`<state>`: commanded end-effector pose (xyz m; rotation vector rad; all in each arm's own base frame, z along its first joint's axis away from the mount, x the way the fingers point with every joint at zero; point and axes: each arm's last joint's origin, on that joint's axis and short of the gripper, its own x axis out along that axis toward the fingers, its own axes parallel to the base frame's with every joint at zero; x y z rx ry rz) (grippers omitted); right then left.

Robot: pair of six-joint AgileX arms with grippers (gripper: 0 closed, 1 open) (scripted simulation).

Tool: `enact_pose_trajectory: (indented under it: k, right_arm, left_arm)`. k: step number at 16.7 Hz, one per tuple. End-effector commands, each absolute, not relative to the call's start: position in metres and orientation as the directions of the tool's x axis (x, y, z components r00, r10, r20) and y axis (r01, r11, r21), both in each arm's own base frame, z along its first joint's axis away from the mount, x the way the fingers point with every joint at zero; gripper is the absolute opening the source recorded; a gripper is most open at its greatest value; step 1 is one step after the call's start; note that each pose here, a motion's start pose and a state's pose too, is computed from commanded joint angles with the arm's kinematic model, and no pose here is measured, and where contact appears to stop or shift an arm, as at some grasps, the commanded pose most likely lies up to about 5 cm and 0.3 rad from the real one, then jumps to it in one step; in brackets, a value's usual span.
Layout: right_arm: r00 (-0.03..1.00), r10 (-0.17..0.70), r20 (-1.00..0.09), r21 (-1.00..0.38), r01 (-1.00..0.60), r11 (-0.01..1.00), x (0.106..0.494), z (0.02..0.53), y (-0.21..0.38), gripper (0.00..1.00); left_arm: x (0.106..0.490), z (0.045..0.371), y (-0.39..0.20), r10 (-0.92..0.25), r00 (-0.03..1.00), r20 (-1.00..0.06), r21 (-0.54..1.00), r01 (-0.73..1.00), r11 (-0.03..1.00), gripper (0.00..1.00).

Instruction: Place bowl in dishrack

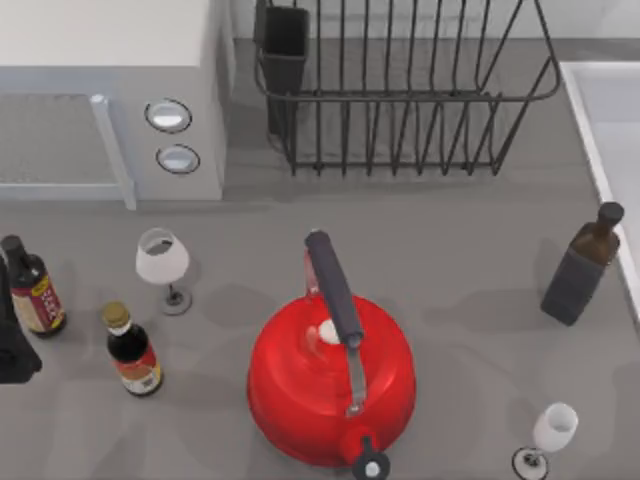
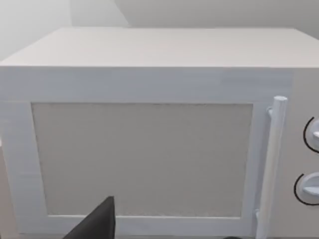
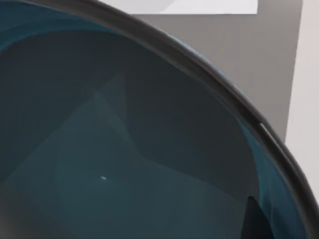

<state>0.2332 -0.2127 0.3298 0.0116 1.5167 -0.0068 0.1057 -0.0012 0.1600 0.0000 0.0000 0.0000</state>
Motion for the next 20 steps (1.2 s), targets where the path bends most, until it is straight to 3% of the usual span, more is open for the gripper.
enact_pose_trajectory:
  k: [3, 6, 9, 11, 15, 17, 20]
  right_arm:
    - [0.079, -0.076, -0.994, -0.077, -0.007, 0.997, 0.247, 0.334, -0.201, 0.0]
    - [0.163, -0.228, -0.96, -0.238, -0.046, 0.97, 0.281, 0.341, -0.166, 0.0]
    - [0.33, -0.358, -0.874, -0.404, -0.081, 0.911, 0.323, 0.347, -0.099, 0.0]
    - [0.478, -0.391, -0.787, -0.484, -0.084, 0.871, 0.343, 0.351, -0.037, 0.0]
    - [0.784, -0.294, -0.547, -0.516, -0.039, 0.856, 0.338, 0.363, 0.106, 0.0]
    - [0.894, -0.192, -0.406, -0.454, -0.015, 0.891, 0.31, 0.374, 0.169, 0.0]
    - [0.977, -0.059, -0.206, -0.287, -0.003, 0.958, 0.254, 0.394, 0.233, 0.0]
  left_arm:
    - [0.106, 0.16, -0.001, 0.0, 1.0, 0.0, 0.0, 0.0, 1.0, 1.0]
    - [0.106, 0.16, -0.001, 0.0, 1.0, 0.0, 0.0, 0.0, 1.0, 1.0]
    - [0.106, 0.16, -0.001, 0.0, 1.0, 0.0, 0.0, 0.0, 1.0, 1.0]
    - [0.106, 0.16, -0.001, 0.0, 1.0, 0.0, 0.0, 0.0, 1.0, 1.0]
    - [0.106, 0.16, -0.001, 0.0, 1.0, 0.0, 0.0, 0.0, 1.0, 1.0]
    - [0.106, 0.16, -0.001, 0.0, 1.0, 0.0, 0.0, 0.0, 1.0, 1.0]
    - [0.106, 0.16, -0.001, 0.0, 1.0, 0.0, 0.0, 0.0, 1.0, 1.0]
